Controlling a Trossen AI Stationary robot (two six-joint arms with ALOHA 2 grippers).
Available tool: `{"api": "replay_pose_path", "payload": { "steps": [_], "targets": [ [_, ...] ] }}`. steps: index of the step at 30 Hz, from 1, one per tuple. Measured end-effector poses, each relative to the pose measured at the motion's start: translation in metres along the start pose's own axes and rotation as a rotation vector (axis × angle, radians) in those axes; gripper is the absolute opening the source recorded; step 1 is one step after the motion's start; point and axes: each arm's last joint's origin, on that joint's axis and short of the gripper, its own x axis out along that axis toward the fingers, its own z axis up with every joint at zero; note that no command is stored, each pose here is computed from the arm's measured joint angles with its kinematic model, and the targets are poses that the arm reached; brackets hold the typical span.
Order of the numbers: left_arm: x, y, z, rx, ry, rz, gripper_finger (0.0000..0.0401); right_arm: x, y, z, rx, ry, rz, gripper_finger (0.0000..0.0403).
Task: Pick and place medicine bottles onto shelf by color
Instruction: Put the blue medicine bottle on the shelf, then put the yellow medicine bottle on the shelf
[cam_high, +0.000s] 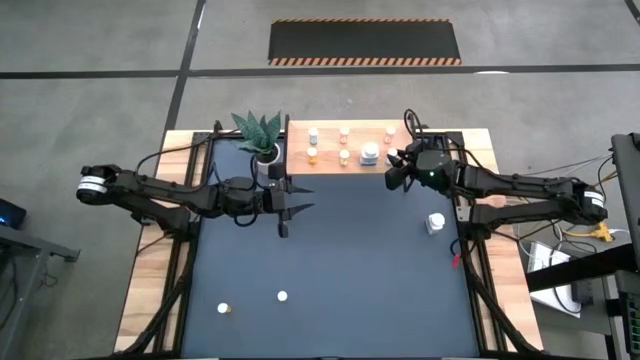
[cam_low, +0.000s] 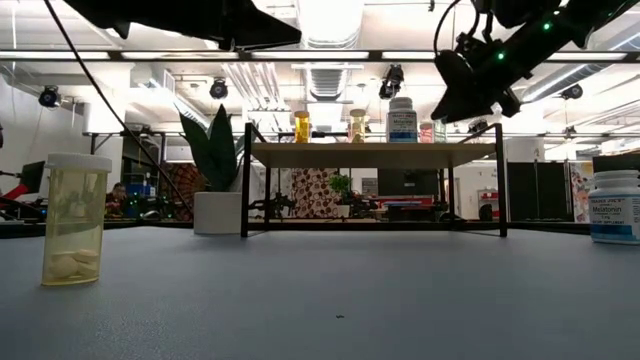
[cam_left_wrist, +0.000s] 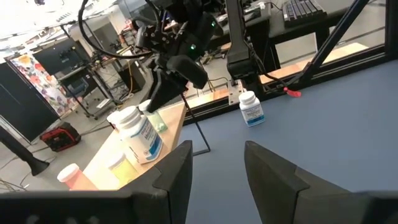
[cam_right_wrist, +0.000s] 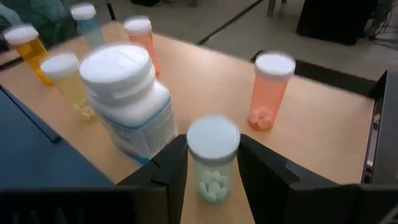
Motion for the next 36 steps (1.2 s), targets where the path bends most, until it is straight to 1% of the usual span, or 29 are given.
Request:
{"api": "replay_pose_path", "payload": {
  "steps": [3,11,16,20,23,25,27,32,34,36],
  "targets": [
    [0.000,0.000,0.000,0.000,0.000,0.000,0.0128,0.000,-0.001,-0.003,-0.020,0.018,-0.003,0.0146],
    [0.000,0.000,0.000,-0.001,0.000,0.000,0.0128,-0.004,-0.002,0.001,-0.017,-0.006,0.005,0.0188],
    [0.000,0.000,0.000,-0.001,0.000,-0.001,0.0128,-0.014,-0.005,0.007,-0.015,-0.032,0.015,0.0191],
    [0.000,0.000,0.000,-0.002,0.000,-0.001,0.0128,-0.025,-0.006,0.022,-0.019,-0.037,0.015,0.0191],
    [0.000,0.000,0.000,-0.002,0.000,-0.001,0.0128,-0.030,-0.005,0.033,-0.042,-0.046,0.017,0.0190],
    [0.000,0.000,0.000,-0.002,0.000,-0.001,0.0128,-0.030,-0.004,0.036,-0.075,-0.051,0.018,0.0181],
    [0.000,0.000,0.000,-0.002,0.000,-0.001,0.0128,-0.028,-0.003,0.037,-0.098,-0.054,0.019,0.0163],
    [0.000,0.000,0.000,-0.009,0.001,-0.001,0.0128,-0.023,-0.001,0.035,-0.153,-0.037,0.014,0.0093],
    [0.000,-0.001,0.000,-0.037,0.000,-0.002,0.0128,-0.026,0.000,0.038,-0.174,-0.040,0.044,0.0062],
    [0.000,-0.002,0.000,-0.087,-0.001,-0.007,0.0128,-0.031,0.003,0.044,-0.209,-0.054,0.122,0.0034]
  ]
}}
